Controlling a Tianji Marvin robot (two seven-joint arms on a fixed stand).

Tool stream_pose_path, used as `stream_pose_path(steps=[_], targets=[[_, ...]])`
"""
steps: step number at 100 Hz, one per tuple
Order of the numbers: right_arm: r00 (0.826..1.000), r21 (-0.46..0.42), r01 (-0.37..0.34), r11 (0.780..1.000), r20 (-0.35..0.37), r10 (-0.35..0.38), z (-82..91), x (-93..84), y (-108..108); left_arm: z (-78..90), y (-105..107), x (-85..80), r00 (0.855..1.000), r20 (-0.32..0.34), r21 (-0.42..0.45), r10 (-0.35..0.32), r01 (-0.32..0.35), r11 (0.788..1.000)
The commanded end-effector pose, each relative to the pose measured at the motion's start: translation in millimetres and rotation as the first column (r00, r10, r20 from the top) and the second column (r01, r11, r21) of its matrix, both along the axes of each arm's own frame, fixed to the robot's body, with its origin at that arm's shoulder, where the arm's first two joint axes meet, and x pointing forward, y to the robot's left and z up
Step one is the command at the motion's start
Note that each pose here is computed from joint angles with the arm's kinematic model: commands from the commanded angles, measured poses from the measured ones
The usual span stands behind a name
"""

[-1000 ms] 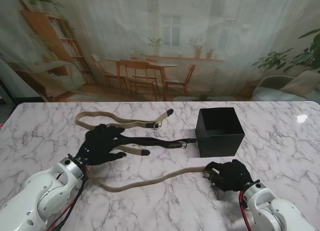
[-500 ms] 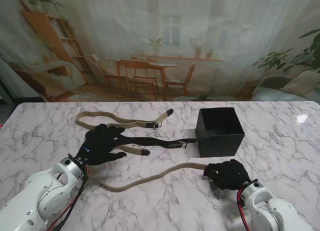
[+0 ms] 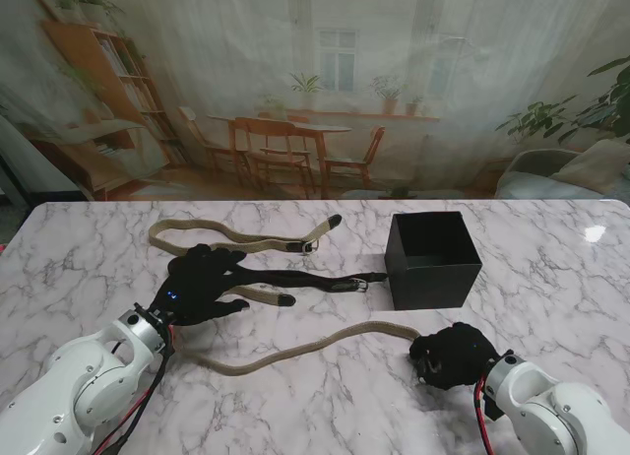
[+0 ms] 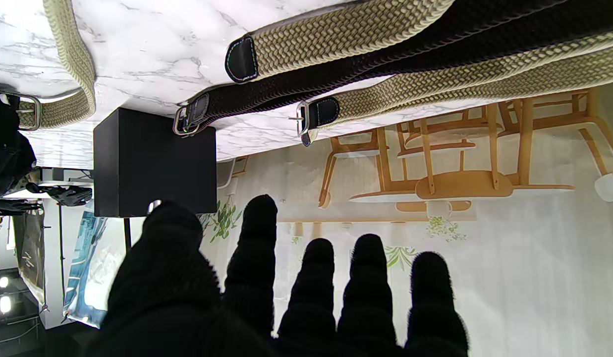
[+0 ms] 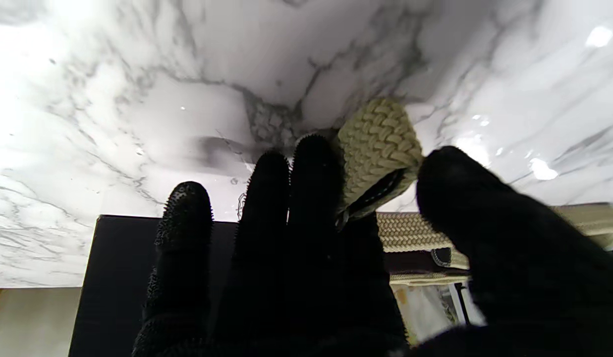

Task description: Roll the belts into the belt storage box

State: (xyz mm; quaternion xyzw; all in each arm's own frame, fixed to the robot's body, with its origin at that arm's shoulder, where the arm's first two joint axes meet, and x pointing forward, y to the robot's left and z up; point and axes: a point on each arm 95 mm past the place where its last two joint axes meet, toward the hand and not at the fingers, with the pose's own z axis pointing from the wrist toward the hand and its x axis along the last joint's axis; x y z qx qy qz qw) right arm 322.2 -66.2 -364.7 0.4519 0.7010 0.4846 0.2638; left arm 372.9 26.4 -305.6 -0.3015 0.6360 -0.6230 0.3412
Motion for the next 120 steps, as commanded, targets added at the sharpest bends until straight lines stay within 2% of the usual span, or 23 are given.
stream_pose_path(steps=[1, 19, 32, 46, 57, 109, 120], targets=[[1.0, -0.026, -0.014, 1.0, -0.002, 0.014, 0.3, -4.5, -2, -2.3, -1, -0.1, 1.0, -0.013, 0.006, -0.003, 0.003, 1.0], [0.999, -0.108, -0.035, 0.994, -0.024, 0.032, 5.9, -7.4, -2, -2.2, 0, -0.3, 1.0, -0.012, 0.006, -0.002, 0.002, 1.0], [0.999, -0.156, -0.031, 0.987, 0.026, 0.036, 2.4, -5.2, -2, -2.2, 0, -0.3, 1.0, -0.013, 0.007, -0.002, 0.002, 1.0], [0.993, -0.086, -0.012, 0.996, 0.113, 0.022, -9.9, 0.5, 0, -2.2, 0, -0.4, 1.0, -0.014, 0.007, -0.002, 0.002, 1.0], [0.989, -0.051, 0.002, 0.999, 0.148, 0.006, -16.5, 3.8, 2, -2.4, -1, -0.3, 1.0, -0.013, 0.007, -0.001, 0.001, 1.0], [0.99, 0.01, 0.019, 1.0, 0.137, -0.02, -23.0, 6.8, 8, -3.2, -2, 1.0, 1.0, -0.016, 0.005, -0.004, 0.004, 1.0], [0.984, 0.044, 0.027, 0.999, 0.172, -0.034, -25.7, 8.9, 10, -3.3, -2, 1.1, 1.0, -0.016, 0.006, -0.004, 0.004, 1.0]])
